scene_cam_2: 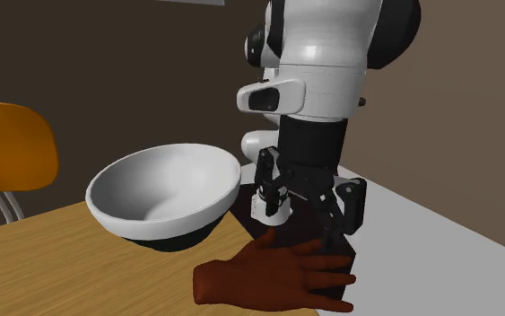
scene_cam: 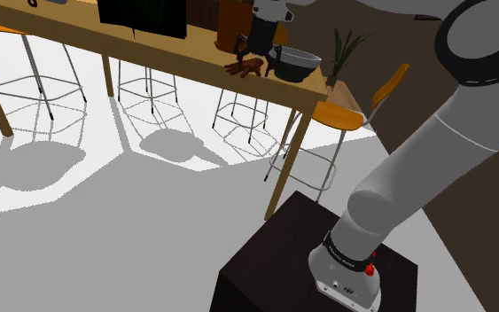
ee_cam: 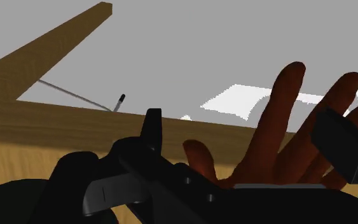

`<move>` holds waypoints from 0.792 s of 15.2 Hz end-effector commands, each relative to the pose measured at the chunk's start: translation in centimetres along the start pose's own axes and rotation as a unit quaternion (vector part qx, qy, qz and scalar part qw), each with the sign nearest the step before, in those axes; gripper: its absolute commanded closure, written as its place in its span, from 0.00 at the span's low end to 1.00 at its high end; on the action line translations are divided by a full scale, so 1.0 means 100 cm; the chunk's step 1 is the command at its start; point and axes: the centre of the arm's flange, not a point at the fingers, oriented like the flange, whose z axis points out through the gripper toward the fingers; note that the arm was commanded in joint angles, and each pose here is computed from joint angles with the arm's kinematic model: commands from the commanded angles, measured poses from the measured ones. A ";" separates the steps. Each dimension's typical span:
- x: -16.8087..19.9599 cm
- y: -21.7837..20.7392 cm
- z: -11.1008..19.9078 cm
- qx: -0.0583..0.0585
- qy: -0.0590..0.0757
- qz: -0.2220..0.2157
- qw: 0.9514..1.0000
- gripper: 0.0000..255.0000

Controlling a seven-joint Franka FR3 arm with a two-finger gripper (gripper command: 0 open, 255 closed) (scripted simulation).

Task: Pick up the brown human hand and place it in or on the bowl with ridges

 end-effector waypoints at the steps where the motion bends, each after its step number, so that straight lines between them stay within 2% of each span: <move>1: 0.028 -0.004 -0.007 0.005 0.010 0.052 0.999 0.00; 4: 0.062 -0.004 -0.015 0.013 0.024 0.126 0.992 0.00; 7: 0.093 0.001 -0.023 0.020 0.037 0.194 0.980 0.00; 12: 0.095 0.000 0.003 0.020 0.037 0.194 0.980 0.00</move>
